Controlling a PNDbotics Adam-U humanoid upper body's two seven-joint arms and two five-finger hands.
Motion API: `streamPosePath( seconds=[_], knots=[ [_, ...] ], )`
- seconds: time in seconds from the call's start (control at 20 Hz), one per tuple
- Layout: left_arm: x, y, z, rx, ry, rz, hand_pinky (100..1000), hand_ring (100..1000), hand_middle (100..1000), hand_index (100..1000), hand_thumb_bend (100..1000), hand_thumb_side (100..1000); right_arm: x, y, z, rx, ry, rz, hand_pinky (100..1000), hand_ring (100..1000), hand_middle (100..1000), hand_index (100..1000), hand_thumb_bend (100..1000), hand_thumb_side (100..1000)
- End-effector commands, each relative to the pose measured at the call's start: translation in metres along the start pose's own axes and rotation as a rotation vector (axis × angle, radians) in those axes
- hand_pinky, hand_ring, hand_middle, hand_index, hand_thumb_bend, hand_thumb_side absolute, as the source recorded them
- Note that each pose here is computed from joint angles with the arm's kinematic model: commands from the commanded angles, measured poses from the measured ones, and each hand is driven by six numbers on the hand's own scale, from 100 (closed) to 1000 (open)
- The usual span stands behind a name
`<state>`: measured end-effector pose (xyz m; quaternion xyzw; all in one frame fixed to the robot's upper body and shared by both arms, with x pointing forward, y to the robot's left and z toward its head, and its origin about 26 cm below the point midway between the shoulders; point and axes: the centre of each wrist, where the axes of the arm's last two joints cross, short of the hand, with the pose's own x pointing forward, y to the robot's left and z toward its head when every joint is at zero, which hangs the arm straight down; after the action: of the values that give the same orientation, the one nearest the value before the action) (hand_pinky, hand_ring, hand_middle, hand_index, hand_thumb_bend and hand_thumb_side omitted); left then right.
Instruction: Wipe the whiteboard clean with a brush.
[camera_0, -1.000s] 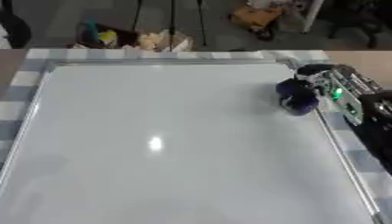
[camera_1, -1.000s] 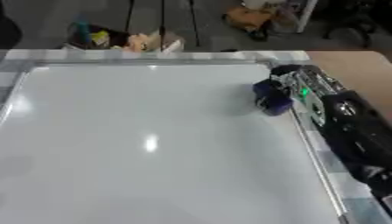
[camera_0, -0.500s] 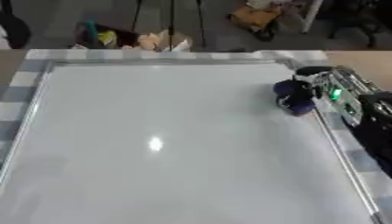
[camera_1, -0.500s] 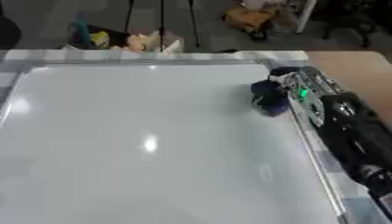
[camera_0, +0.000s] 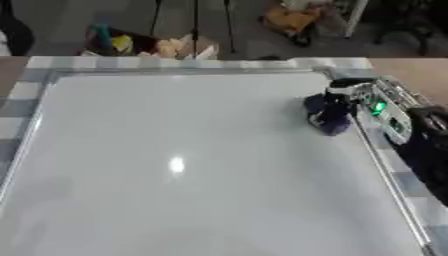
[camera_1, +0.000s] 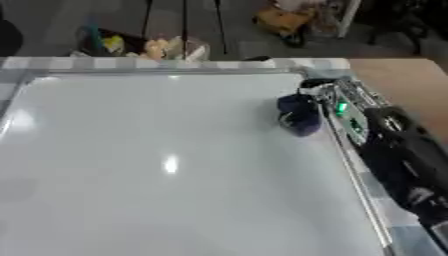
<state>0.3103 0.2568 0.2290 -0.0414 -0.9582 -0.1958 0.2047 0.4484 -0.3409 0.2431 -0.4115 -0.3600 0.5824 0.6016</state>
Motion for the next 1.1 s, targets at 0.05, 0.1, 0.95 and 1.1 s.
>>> streamPosePath(
  seconds=[0.05,0.1,0.95,1.1],
  knots=[
    [0.006,0.001,-0.006,-0.005,-0.032,-0.007,367,647,545,710,119,965,0.01,-0.001,0.001,0.015,-0.042,-0.003,464,570,312,424,100,590],
    [0.006,0.001,-0.006,-0.006,-0.032,-0.007,367,647,545,710,119,965,0.011,-0.001,0.001,0.019,-0.05,-0.005,464,570,312,424,100,590],
    [0.005,0.0,-0.006,-0.009,-0.029,-0.004,365,650,544,709,118,966,0.033,-0.011,0.009,0.021,-0.153,-0.02,453,558,297,414,100,585],
    [0.005,0.0,-0.006,-0.009,-0.029,-0.003,365,650,544,709,118,966,0.036,-0.012,0.01,0.017,-0.16,-0.015,452,557,297,413,100,586]
  ],
)
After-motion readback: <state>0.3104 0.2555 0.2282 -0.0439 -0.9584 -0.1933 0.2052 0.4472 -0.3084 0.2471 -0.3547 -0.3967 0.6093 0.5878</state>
